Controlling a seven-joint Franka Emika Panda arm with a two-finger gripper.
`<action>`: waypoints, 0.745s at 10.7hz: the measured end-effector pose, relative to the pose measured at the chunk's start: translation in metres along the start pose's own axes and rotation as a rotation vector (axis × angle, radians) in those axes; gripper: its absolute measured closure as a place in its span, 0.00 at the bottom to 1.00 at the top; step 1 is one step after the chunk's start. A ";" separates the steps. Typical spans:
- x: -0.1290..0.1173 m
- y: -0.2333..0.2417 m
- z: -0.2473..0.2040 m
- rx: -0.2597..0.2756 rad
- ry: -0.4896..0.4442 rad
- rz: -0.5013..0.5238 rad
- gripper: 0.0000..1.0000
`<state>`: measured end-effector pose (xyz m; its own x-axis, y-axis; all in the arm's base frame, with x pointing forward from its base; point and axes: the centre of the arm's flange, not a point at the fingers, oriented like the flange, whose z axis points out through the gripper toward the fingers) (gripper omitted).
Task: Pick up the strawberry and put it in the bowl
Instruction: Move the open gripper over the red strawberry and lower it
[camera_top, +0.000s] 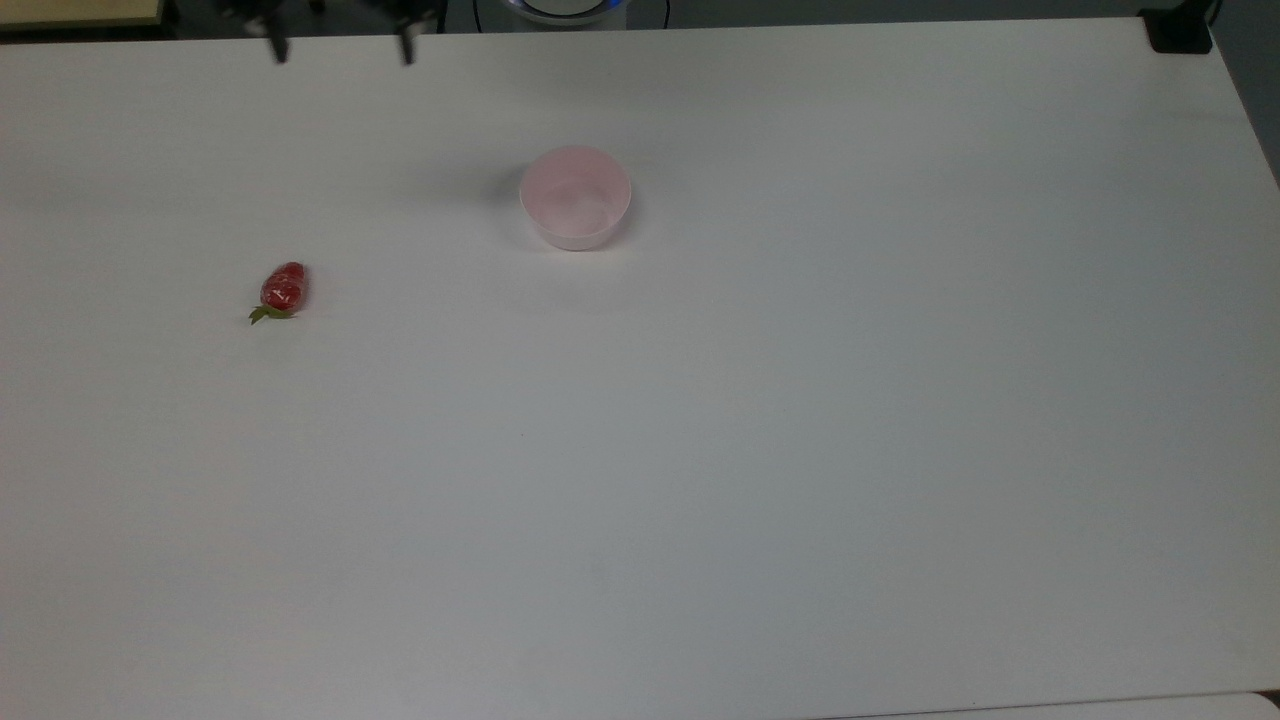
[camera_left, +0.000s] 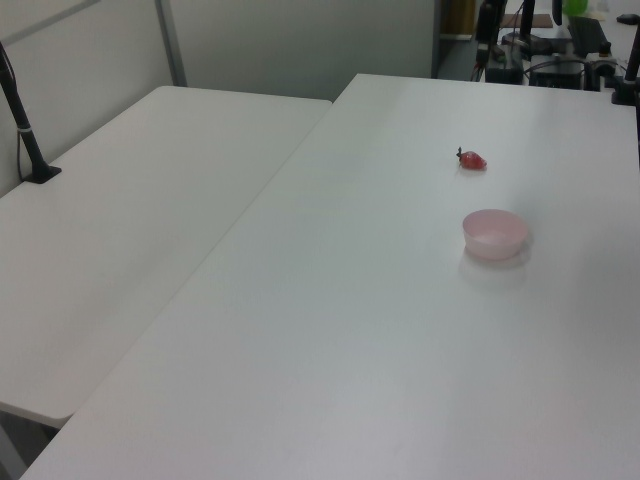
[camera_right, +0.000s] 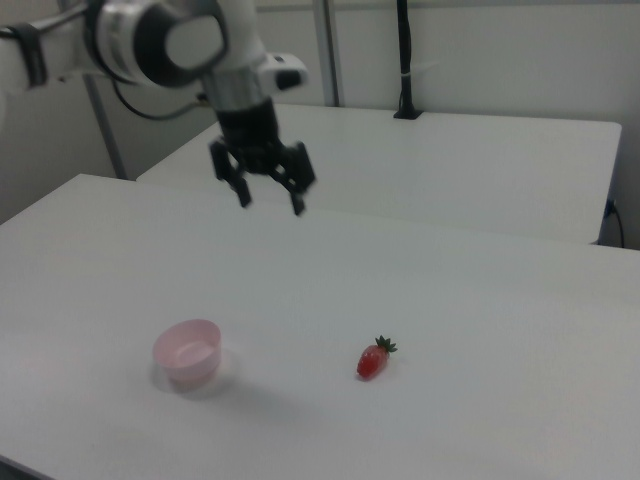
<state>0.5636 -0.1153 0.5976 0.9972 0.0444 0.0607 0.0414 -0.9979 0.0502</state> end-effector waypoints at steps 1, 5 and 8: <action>0.000 0.028 0.028 -0.008 -0.002 0.032 0.00; -0.006 0.079 0.126 -0.036 0.016 0.116 0.00; -0.008 0.089 0.197 -0.066 0.064 0.128 0.00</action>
<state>0.5715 -0.2142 0.4054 0.9879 -0.0775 0.1345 -0.0918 -0.9904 0.1035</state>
